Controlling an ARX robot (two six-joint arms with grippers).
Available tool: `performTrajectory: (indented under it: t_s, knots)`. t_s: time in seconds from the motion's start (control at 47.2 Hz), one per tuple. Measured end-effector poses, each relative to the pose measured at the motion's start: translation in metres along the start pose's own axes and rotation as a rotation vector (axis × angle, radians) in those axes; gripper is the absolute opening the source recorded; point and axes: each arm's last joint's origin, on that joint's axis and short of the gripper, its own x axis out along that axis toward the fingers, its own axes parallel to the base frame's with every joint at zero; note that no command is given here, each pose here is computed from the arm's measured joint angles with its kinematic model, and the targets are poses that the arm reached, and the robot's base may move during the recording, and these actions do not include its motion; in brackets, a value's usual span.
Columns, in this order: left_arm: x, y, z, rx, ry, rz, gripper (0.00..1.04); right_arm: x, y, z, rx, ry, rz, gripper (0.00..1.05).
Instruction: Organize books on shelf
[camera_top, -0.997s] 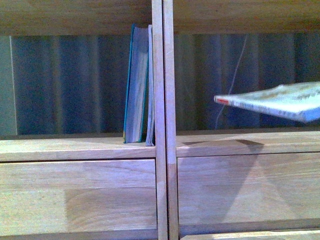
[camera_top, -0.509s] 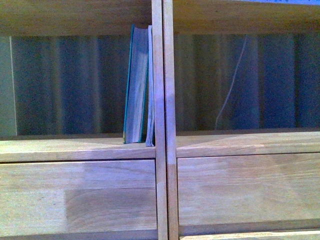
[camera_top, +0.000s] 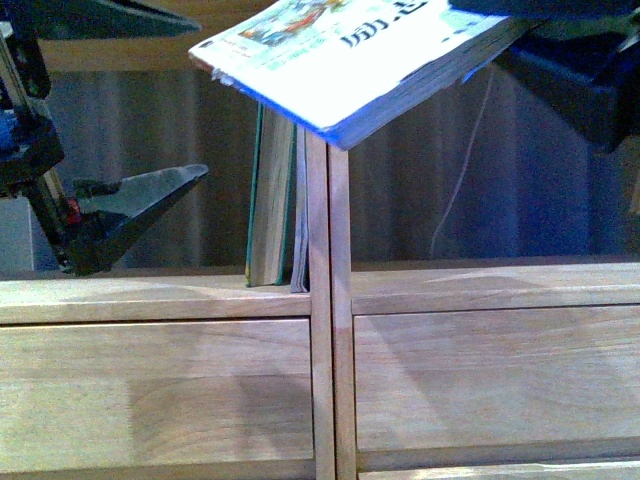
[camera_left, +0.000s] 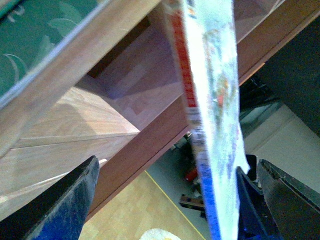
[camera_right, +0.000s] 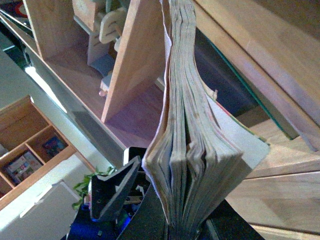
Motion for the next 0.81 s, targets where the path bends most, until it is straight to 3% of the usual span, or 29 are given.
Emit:
performTrajectory:
  t_s: [0.276, 0.424, 0.488, 0.53, 0.721, 0.806]
  knots:
    - [0.01, -0.012, -0.009, 0.018, 0.012, -0.054, 0.97, 0.015, 0.004, -0.032, 0.116, 0.091, 0.046, 0.07]
    - [0.006, -0.015, -0.012, 0.045, 0.0, -0.093, 0.74, 0.021, 0.006, -0.036, 0.256, 0.108, 0.087, 0.07]
    - [0.005, -0.016, -0.013, 0.05, -0.001, -0.105, 0.74, 0.023, 0.004, -0.04, 0.305, 0.113, 0.091, 0.07]
    - [0.005, -0.017, -0.014, 0.049, -0.002, -0.105, 0.67, 0.024, 0.003, -0.042, 0.328, 0.118, 0.093, 0.07]
    - [0.004, -0.016, -0.013, 0.047, -0.012, -0.101, 0.44, 0.026, 0.006, -0.051, 0.35, 0.136, 0.102, 0.07]
    - [0.002, -0.017, -0.011, 0.049, -0.032, -0.096, 0.26, 0.027, 0.008, -0.054, 0.333, 0.138, 0.107, 0.07]
